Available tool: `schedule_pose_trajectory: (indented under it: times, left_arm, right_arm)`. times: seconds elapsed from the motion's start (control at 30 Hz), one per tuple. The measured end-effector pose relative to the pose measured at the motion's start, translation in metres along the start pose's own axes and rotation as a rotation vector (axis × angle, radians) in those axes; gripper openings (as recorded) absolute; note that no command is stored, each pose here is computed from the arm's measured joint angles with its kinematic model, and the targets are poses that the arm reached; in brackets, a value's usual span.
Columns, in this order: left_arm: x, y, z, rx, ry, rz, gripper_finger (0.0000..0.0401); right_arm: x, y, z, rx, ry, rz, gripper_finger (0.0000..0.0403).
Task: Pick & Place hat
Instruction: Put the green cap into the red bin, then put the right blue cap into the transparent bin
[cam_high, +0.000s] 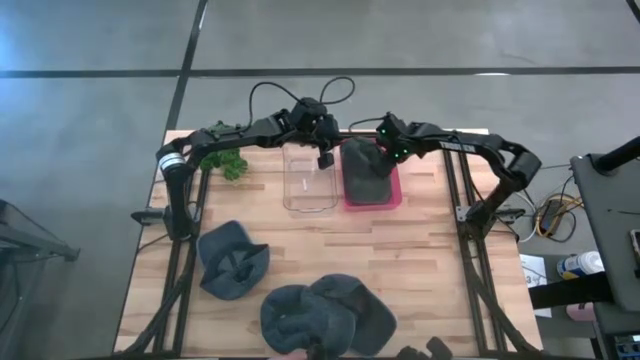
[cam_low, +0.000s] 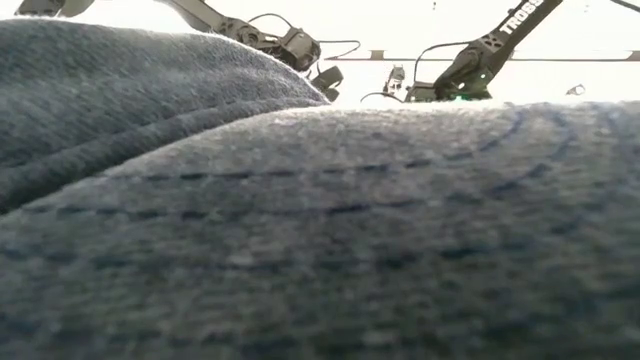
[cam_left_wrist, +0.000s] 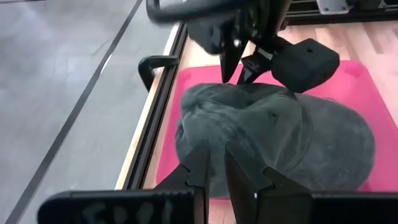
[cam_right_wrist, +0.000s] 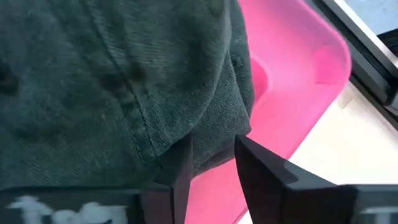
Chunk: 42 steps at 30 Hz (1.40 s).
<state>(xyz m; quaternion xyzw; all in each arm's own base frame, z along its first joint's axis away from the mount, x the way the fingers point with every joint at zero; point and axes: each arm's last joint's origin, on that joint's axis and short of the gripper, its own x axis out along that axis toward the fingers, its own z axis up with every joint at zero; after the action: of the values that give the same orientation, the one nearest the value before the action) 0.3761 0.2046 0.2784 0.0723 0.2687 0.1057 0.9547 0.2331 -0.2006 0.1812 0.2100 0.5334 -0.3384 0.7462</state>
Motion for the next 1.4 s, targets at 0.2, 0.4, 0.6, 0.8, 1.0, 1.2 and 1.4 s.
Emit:
schedule_pose_trajectory:
  times: [0.2,0.4,0.6,0.8,1.0,1.2,1.4]
  left_arm:
    - [-0.002,0.007,-0.003,0.013,0.014,0.021,0.0042]
    - [-0.004,0.009,-0.013,-0.048,0.058,-0.112,0.0042]
    - [0.015,-0.007,-0.011,-0.036,-0.024,-0.202,0.0042]
    - [0.051,-0.016,-0.019,-0.034,-0.015,-0.234,0.0042]
    - [0.071,-0.012,-0.018,-0.069,-0.009,-0.233,0.0042]
    - [0.054,-0.011,0.000,-0.074,0.003,-0.200,0.0042]
    - [0.018,-0.026,0.008,-0.193,0.187,-0.208,0.0042]
  right_arm:
    - [-0.012,-0.004,-0.008,-0.051,0.045,-0.082,0.0146]
    - [-0.040,-0.007,-0.011,-0.048,-0.033,-0.099,0.0167]
    - [-0.070,-0.010,-0.015,-0.027,-0.136,-0.093,0.0178]
    - [-0.085,-0.012,-0.028,-0.027,-0.132,-0.090,0.0178]
    - [-0.099,-0.003,-0.046,-0.077,-0.142,-0.069,0.0178]
    - [-0.123,0.014,-0.075,-0.086,-0.226,-0.001,0.0178]
    - [-0.138,0.035,-0.114,-0.096,-0.295,0.129,0.0178]
